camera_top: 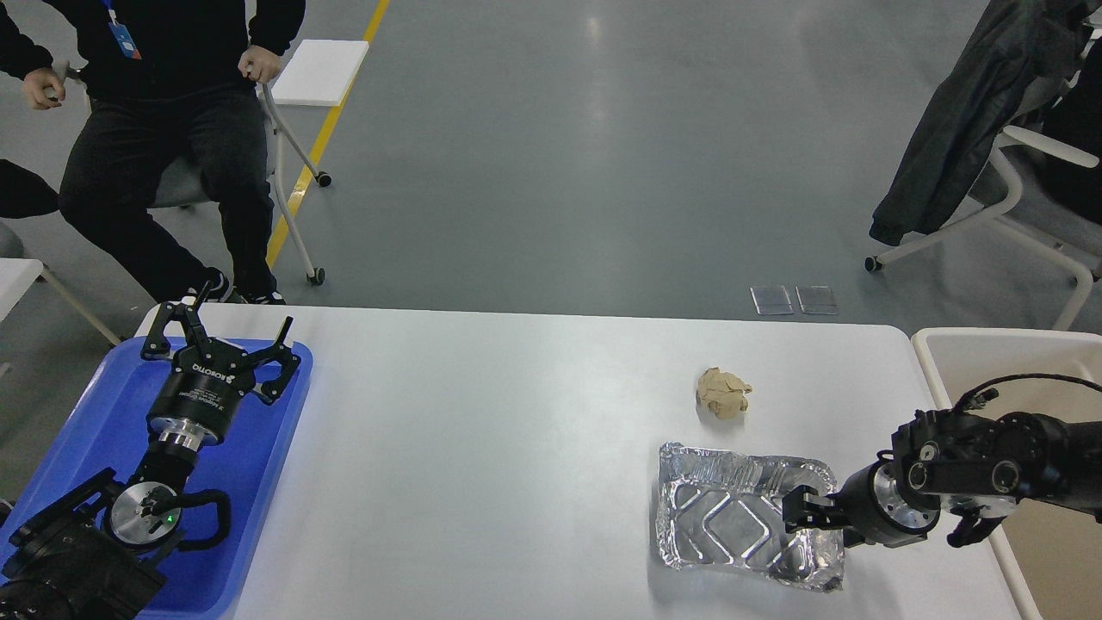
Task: Tidy desktop
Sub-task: 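Grasp the foil tray's edge with the right gripper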
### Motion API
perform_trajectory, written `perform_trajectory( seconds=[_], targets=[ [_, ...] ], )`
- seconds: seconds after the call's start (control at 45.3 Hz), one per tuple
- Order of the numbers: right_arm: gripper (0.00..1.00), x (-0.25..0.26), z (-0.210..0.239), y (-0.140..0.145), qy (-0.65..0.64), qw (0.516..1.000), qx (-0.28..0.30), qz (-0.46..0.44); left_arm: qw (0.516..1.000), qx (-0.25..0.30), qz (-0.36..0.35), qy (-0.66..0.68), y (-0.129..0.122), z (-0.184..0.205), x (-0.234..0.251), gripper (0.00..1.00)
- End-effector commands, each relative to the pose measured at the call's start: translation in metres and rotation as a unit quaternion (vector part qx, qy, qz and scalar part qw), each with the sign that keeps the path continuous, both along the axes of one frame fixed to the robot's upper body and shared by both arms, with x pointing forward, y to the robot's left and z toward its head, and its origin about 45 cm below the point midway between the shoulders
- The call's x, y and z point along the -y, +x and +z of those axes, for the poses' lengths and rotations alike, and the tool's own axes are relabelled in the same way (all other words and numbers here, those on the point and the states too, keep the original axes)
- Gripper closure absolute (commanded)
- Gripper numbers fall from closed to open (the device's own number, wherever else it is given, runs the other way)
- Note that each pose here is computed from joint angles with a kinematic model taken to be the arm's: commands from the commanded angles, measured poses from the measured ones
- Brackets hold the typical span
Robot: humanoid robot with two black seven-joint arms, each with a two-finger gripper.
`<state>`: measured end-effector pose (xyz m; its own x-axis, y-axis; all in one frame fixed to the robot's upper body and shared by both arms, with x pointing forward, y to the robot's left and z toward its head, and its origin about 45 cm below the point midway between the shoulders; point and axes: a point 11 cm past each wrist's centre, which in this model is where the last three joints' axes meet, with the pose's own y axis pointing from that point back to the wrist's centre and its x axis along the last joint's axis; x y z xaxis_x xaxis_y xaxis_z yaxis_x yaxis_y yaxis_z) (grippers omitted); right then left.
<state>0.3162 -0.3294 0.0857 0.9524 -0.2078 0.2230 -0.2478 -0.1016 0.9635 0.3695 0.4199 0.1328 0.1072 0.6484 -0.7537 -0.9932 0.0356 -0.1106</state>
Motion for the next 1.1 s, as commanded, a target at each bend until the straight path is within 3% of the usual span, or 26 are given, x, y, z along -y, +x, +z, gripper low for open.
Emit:
perform_trajectory(
  seconds=[0.0,0.507,1.081],
  targets=[
    [1.00,0.014,-0.001,-0.004,-0.052,0.999,-0.014,-0.010,1.000,0.000,0.000,0.000,0.000,0.000,0.000,0.01],
    [1.00,0.018,0.005,-0.008,-0.040,0.998,-0.025,-0.052,1.000,0.000,0.000,0.000,0.000,0.000,0.000,0.01],
    [1.00,-0.012,0.099,-0.001,-0.037,0.999,-0.011,0.026,1.000,0.000,0.000,0.000,0.000,0.000,0.000,0.01]
  ],
)
